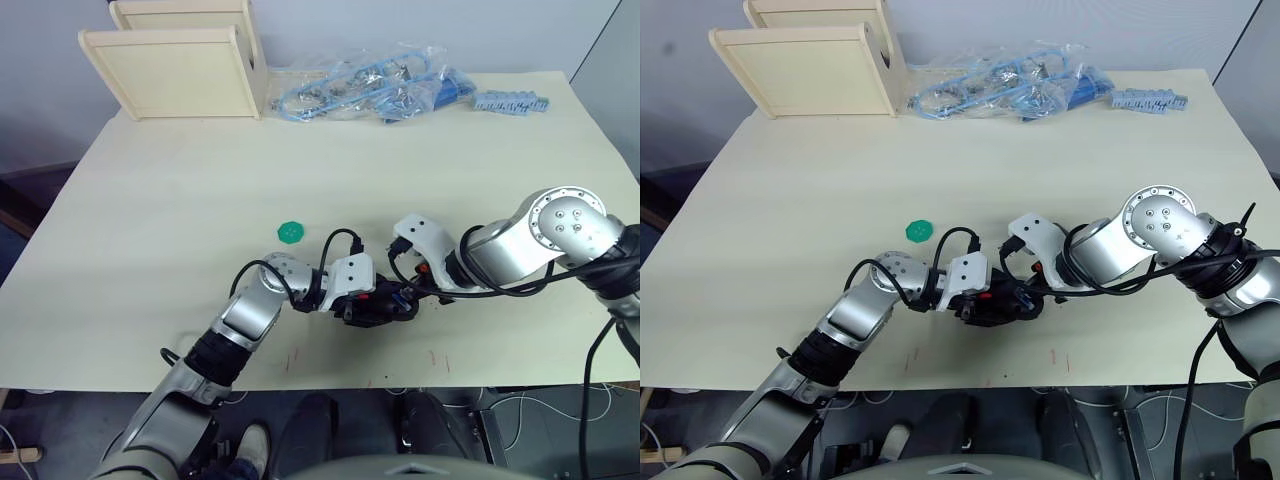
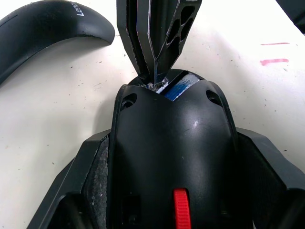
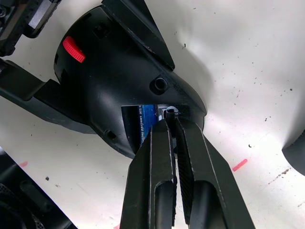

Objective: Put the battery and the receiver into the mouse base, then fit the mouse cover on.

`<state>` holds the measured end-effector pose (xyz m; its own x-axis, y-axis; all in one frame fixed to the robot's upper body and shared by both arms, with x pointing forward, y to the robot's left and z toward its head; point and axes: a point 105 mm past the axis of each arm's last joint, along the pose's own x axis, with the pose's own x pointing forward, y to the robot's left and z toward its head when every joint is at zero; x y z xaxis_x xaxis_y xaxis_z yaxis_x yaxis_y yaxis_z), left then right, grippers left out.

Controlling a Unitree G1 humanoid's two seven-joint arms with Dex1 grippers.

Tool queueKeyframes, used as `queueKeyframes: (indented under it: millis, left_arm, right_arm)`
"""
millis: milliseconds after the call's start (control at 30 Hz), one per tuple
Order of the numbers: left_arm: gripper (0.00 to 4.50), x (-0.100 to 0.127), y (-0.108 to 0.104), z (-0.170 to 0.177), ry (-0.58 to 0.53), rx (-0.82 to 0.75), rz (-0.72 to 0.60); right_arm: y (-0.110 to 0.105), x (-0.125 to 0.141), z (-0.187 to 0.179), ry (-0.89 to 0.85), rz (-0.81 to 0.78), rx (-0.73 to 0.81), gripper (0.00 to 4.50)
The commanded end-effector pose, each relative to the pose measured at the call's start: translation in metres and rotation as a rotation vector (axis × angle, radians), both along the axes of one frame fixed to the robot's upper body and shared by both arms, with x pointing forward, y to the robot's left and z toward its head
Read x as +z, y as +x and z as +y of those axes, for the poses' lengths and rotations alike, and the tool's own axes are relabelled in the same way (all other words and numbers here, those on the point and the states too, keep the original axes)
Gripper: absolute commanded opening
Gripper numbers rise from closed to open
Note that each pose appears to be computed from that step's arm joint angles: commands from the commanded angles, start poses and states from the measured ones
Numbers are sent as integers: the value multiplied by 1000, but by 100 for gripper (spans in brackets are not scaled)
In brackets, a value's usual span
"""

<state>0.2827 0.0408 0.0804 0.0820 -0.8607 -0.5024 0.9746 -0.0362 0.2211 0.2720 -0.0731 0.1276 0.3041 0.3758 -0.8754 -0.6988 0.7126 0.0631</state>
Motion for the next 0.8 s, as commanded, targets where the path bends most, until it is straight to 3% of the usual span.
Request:
queueKeyframes:
  millis: [33, 200, 500, 800]
  left_arm:
    - [304, -16, -6, 2, 50, -7, 43]
    - [304, -16, -6, 2, 51, -7, 43]
    - [304, -16, -7, 2, 50, -7, 44]
    - [304, -15, -7, 2, 53, -7, 45]
  right_arm:
    - [0, -15, -15, -95, 15, -41, 0]
    - [-12, -17, -14, -109, 70, 49, 0]
    - [-18, -18, -23, -128, 108, 68, 0]
    - [-6, -17, -19, -132, 69, 13, 0]
